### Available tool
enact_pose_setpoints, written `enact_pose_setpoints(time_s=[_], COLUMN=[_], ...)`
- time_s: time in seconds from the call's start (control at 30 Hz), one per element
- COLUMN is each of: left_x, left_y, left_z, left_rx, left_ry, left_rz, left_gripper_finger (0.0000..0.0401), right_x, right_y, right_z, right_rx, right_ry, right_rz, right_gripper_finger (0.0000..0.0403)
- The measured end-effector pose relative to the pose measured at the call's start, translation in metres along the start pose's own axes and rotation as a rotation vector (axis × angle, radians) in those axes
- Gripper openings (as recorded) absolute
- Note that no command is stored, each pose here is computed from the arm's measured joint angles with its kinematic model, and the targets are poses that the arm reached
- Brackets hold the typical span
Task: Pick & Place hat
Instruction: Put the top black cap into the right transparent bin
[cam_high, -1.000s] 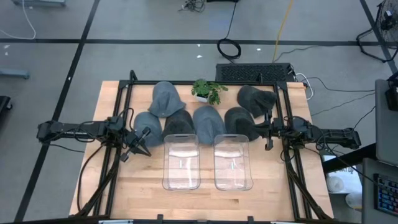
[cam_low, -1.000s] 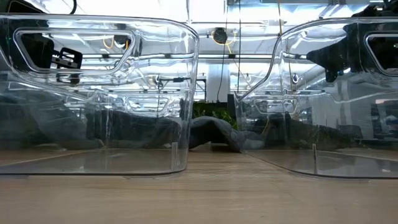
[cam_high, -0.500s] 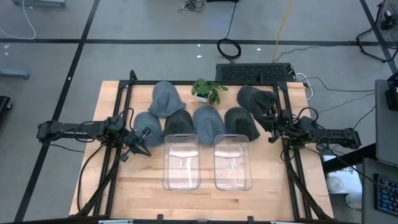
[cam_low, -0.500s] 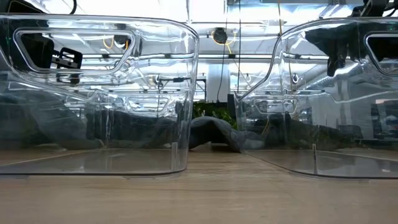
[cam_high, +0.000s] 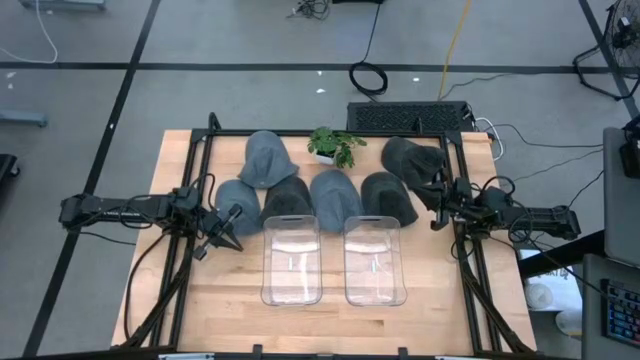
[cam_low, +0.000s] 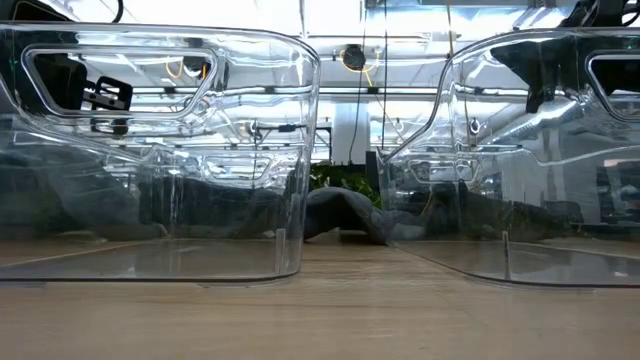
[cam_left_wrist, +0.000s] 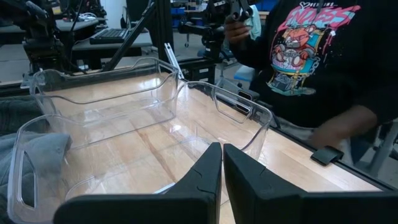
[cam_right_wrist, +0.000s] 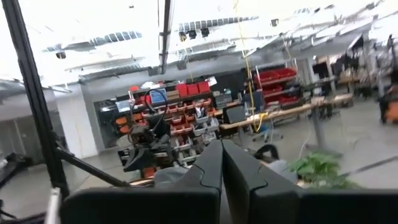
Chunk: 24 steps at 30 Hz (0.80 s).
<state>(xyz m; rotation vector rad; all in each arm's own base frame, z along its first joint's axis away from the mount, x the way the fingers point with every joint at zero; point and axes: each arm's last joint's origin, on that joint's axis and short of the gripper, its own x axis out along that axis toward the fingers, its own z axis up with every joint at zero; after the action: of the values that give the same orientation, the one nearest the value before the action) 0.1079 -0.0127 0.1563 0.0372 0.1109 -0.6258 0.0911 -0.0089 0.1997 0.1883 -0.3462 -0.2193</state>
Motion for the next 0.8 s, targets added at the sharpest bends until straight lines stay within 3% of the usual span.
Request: enact_pose_setpoints(time_s=[0.2, 0.53, 0.67, 0.8], left_x=[0.0, 0.0, 0.0, 0.0], left_y=[0.0, 0.0, 0.0, 0.0], left_z=[0.0, 0.0, 0.0, 0.0], left_rx=[0.0, 0.0, 0.0, 0.0], left_ry=[0.0, 0.0, 0.0, 0.0], left_rz=[0.0, 0.0, 0.0, 0.0], left_gripper_finger=[0.0026, 0.0026, 0.0026, 0.0026], right_x=[0.0, -0.003, -0.005, -0.001], right_y=[-0.004, -0.014, -0.017, -0.016], right_z=[0.003, -0.011, -0.009, -0.006], right_rx=[-0.171, -0.231, -0.276, -0.396], right_ry=[-0.033, 0.101, 0.086, 0.138], right_rz=[-0.144, -0.431, -0.571, -0.593], right_gripper_finger=[0.0002, 0.0004, 0.0006, 0.0038])
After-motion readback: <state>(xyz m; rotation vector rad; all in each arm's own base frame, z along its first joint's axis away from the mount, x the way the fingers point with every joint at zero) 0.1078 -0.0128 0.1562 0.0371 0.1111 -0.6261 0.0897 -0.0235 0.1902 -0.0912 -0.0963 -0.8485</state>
